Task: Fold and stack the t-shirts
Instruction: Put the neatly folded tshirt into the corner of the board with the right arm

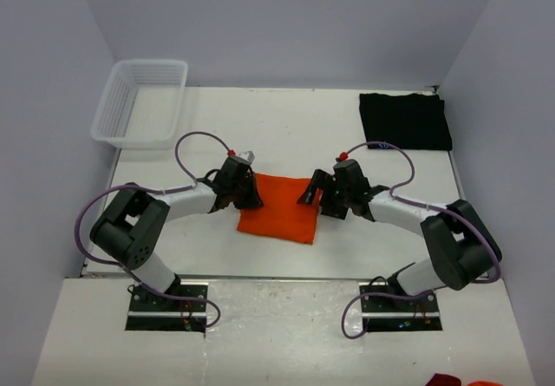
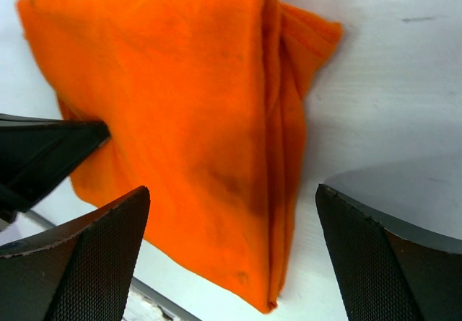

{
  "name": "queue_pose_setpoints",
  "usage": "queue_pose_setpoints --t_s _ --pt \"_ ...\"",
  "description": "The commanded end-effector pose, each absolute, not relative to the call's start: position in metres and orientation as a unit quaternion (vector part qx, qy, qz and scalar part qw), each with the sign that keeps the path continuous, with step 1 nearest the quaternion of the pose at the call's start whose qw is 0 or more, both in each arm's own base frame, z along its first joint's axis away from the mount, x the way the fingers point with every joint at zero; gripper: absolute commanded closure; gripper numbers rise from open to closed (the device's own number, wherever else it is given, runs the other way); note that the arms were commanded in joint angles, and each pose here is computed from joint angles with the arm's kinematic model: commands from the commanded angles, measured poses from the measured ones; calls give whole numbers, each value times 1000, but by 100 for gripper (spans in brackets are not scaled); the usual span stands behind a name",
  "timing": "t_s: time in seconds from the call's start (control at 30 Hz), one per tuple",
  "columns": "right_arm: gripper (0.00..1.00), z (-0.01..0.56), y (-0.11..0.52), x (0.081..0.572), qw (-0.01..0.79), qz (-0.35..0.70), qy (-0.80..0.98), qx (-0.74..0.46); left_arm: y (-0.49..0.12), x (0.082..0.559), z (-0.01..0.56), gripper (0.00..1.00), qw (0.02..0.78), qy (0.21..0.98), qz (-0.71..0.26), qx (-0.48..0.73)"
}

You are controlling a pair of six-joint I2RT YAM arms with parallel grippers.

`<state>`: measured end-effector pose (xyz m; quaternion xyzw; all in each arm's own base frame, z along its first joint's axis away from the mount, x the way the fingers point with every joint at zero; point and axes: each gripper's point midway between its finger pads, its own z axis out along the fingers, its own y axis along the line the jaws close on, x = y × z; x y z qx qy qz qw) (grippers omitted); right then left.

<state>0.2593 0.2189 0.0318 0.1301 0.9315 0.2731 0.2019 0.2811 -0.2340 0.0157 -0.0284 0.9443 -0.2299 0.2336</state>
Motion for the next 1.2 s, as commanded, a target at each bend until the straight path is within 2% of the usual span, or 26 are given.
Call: queue_pose_setpoints --t_s 0.0,0.33,0.43,0.57,0.6,0.67,0.7,0.77,0.8,0.83,1.17 --pt "1 -24 196 220 124 216 956 156 -206 255 -12 100 193 965 -174 -24" --pt "1 -47 246 203 79 240 958 134 -204 250 -6 100 197 963 -182 -26" --pt "6 -47 247 203 81 227 961 134 -203 249 -4 100 198 963 -181 -25" --pt "28 -39 241 208 101 214 963 133 -204 249 -3 100 198 963 -183 -25" --pt "38 -35 240 212 109 211 962 134 -204 249 -3 100 199 962 -184 -25" --pt "48 -32 236 215 116 194 966 128 -204 249 -3 100 199 962 -184 -24" --pt "57 -31 235 216 118 189 967 127 -204 249 -3 100 199 962 -184 -24" --pt "69 -27 230 219 124 175 969 125 -204 249 -4 100 198 963 -184 -24" --pt "88 -25 229 221 131 169 969 123 -204 248 -4 100 198 963 -183 -24" --pt "100 -21 225 225 135 154 971 121 -204 249 -4 100 199 962 -184 -24" --pt "100 26 204 269 203 46 977 52 -210 248 5 100 218 954 -204 -14"
